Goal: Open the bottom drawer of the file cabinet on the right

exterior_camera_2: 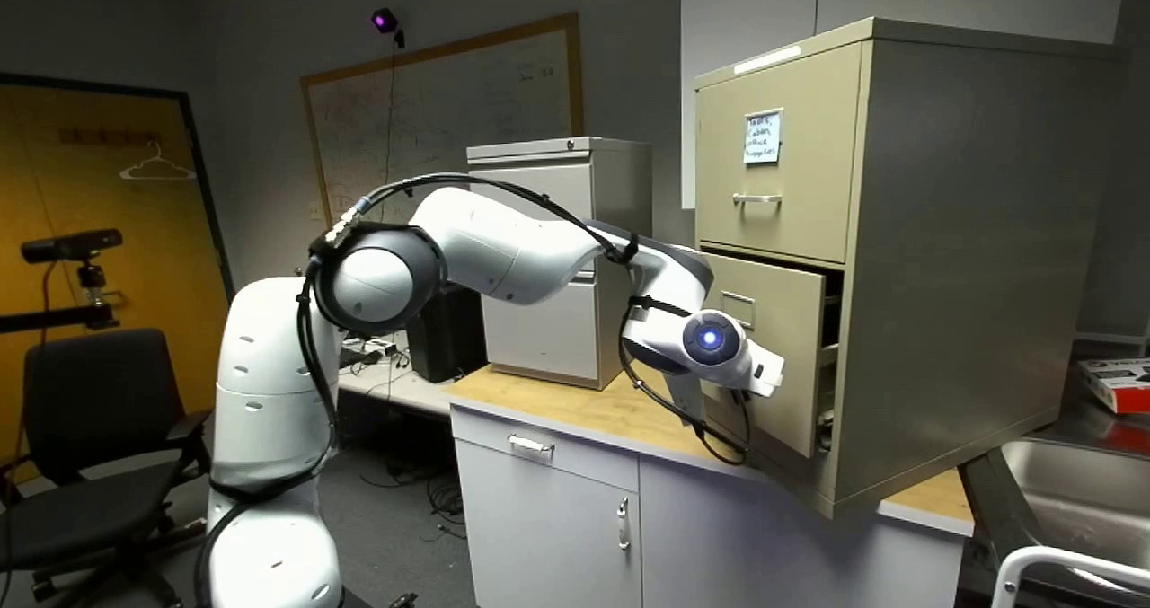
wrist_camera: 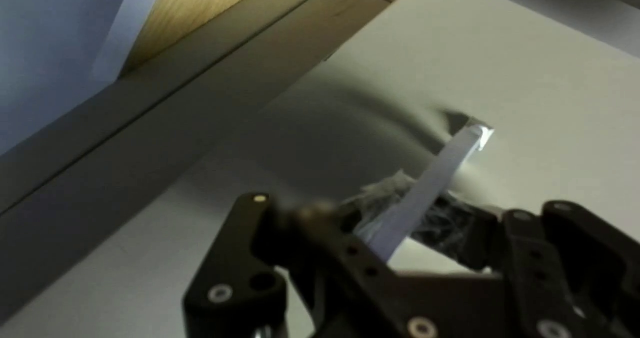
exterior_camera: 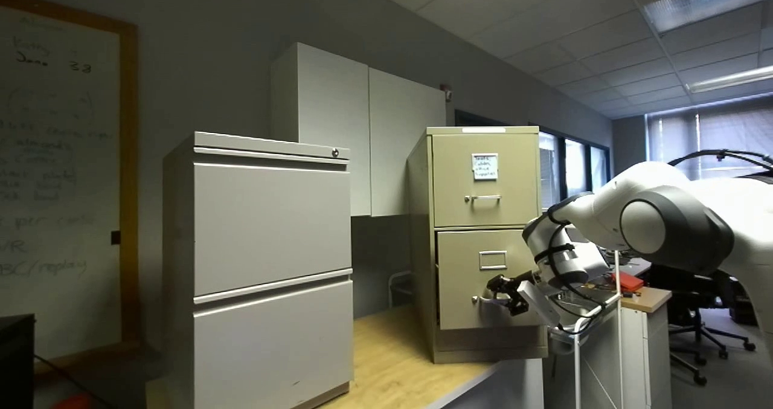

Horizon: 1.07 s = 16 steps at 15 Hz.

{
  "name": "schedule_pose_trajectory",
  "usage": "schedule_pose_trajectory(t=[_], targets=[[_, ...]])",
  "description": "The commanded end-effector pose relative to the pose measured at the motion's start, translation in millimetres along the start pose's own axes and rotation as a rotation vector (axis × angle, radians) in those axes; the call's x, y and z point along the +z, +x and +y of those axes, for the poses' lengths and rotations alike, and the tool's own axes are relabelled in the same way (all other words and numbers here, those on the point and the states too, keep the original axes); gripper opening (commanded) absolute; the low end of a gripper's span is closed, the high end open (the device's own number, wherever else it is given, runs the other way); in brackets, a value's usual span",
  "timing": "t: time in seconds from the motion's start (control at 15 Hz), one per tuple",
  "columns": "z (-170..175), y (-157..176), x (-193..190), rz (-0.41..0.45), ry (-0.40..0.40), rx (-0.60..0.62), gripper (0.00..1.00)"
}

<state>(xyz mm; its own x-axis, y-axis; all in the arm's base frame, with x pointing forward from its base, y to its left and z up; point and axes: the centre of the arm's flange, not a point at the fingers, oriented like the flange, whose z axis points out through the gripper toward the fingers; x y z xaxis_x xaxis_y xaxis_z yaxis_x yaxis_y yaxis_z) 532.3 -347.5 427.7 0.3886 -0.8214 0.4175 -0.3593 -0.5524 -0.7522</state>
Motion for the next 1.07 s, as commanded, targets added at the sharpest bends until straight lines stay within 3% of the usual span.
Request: schedule_pose_trajectory(t=[0.0,0.47,1.0], targets=[[11.0,-79.0,-2.0,-0.150,-0.013,0.027,0.04],[2.2,-120.6,-28.5,-0.203,-0.048,-0.020,0.04],[-1.2,-171.0,-71.3,-0.273,-0.111,0.023,0.04]])
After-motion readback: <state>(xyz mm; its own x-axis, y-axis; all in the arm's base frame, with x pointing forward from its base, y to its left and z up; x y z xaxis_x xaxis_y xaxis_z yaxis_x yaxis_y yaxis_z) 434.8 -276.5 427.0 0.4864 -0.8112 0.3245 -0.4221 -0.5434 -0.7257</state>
